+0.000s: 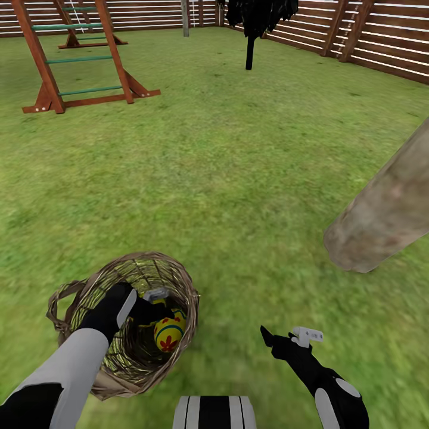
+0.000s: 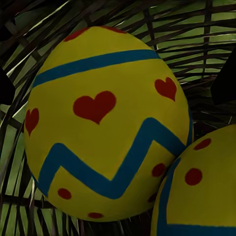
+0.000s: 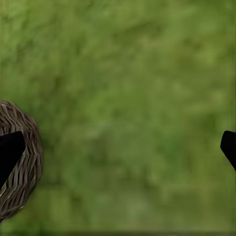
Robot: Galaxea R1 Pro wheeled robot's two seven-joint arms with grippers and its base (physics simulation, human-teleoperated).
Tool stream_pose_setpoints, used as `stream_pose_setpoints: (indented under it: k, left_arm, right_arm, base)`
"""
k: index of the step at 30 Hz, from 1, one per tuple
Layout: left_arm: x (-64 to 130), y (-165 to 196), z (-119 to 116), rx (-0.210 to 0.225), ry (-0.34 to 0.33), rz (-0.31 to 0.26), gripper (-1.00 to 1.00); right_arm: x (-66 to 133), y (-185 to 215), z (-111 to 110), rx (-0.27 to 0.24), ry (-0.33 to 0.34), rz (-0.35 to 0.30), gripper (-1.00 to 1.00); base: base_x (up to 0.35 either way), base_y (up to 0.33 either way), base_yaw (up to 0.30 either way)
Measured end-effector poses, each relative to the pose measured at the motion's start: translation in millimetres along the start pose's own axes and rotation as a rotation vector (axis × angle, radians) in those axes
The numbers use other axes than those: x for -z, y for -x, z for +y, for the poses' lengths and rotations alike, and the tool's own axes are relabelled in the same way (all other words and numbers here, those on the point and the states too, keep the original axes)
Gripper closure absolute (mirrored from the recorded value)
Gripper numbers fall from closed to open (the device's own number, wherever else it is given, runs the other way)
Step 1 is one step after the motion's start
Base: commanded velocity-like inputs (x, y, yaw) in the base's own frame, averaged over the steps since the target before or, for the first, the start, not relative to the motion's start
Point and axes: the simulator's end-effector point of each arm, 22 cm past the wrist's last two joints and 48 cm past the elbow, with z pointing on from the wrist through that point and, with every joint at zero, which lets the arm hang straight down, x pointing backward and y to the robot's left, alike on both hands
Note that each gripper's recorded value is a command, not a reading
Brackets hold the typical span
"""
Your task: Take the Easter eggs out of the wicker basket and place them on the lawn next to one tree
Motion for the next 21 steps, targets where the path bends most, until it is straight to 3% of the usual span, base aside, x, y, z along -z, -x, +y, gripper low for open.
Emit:
stream_pose_setpoints:
  k: [6,21]
  left_arm:
    - [-8.7,-4.7,3.4,0.005,0.002,0.016,-1.0]
    - [-0.3,8.7,-1.4,-0.008,-0.004,-0.023,-1.0]
  right_arm:
    - [-3.5,-7.1,-3.2,-0.004,-0.005,0.017,-1.0]
    - [-3.4,-6.8,-4.1,-0.004,-0.007,0.016,-1.0]
  base:
    - [0.0,0.0,0.0]
    - [0.0,0.0,0.0]
